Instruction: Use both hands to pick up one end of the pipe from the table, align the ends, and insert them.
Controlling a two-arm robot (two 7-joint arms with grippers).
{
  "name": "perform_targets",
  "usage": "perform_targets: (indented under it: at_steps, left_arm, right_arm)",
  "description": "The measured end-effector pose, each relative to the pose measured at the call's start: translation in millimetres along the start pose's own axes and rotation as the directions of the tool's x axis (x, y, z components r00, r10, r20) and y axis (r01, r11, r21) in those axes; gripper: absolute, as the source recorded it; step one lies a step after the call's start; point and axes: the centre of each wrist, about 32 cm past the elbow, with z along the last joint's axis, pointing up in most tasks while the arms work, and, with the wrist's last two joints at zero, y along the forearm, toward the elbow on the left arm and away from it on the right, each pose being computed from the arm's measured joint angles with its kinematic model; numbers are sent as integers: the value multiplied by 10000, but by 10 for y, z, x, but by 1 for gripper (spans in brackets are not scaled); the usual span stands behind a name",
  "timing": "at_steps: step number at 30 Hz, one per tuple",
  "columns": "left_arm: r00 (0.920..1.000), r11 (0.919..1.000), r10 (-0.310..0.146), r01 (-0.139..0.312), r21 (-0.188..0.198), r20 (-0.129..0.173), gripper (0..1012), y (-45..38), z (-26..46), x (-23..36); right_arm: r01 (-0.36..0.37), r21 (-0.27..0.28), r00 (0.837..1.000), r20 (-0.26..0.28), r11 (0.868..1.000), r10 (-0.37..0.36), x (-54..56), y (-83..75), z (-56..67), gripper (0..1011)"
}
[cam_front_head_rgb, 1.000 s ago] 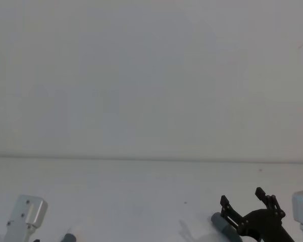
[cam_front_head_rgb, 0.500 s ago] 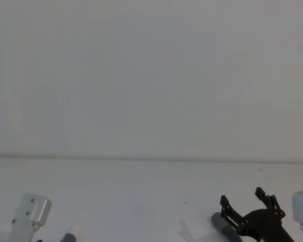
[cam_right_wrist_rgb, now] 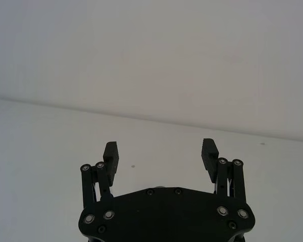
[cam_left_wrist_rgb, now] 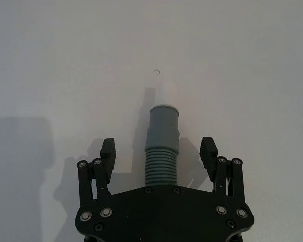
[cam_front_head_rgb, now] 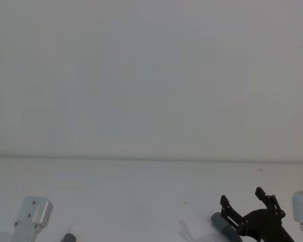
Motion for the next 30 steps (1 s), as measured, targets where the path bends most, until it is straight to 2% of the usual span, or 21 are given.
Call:
perform_targets:
  at_steps: [5,12,13,15,16,19,22,25,30]
  left_arm:
    - [10000,10000,20,-20,8,-62,944,-8,-5,-7]
    - [9999,10000,40,-40,3,-130,756,-14,-11,-15]
    - [9999,10000,40,-40,3,-130,756,-14,-11,-15]
    - [9999,10000,44,-44,4,-148,657,-16,-13,-18]
    - [9999,10000,44,-44,4,-148,657,-16,-13,-18]
    - [9999,10000,49,-49,4,-159,515,-17,-14,-19]
    - [9998,10000,54,-54,1,-174,456,-18,-15,-21]
    - [9998,10000,57,-57,-2,-183,345,-19,-15,-21]
    - [9998,10000,62,-62,-7,-192,334,-20,-15,-22]
  right_arm:
    - [0,1,10000,-1,10000,0,0,0,0,1001]
    - [0,0,10000,0,10000,0,0,0,0,1002]
    - [0,0,10000,0,10000,0,0,0,0,1002]
    - [0,1,10000,0,10000,0,0,0,0,1001]
    - [0,0,10000,0,10000,0,0,0,0,1001]
    - [0,0,10000,-1,10000,0,0,0,0,1001]
    - [0,1,10000,0,10000,0,0,0,0,1002]
    - [0,0,10000,0,10000,0,0,0,0,1001]
    - [0,1,10000,-1,10000,0,0,0,0,1001]
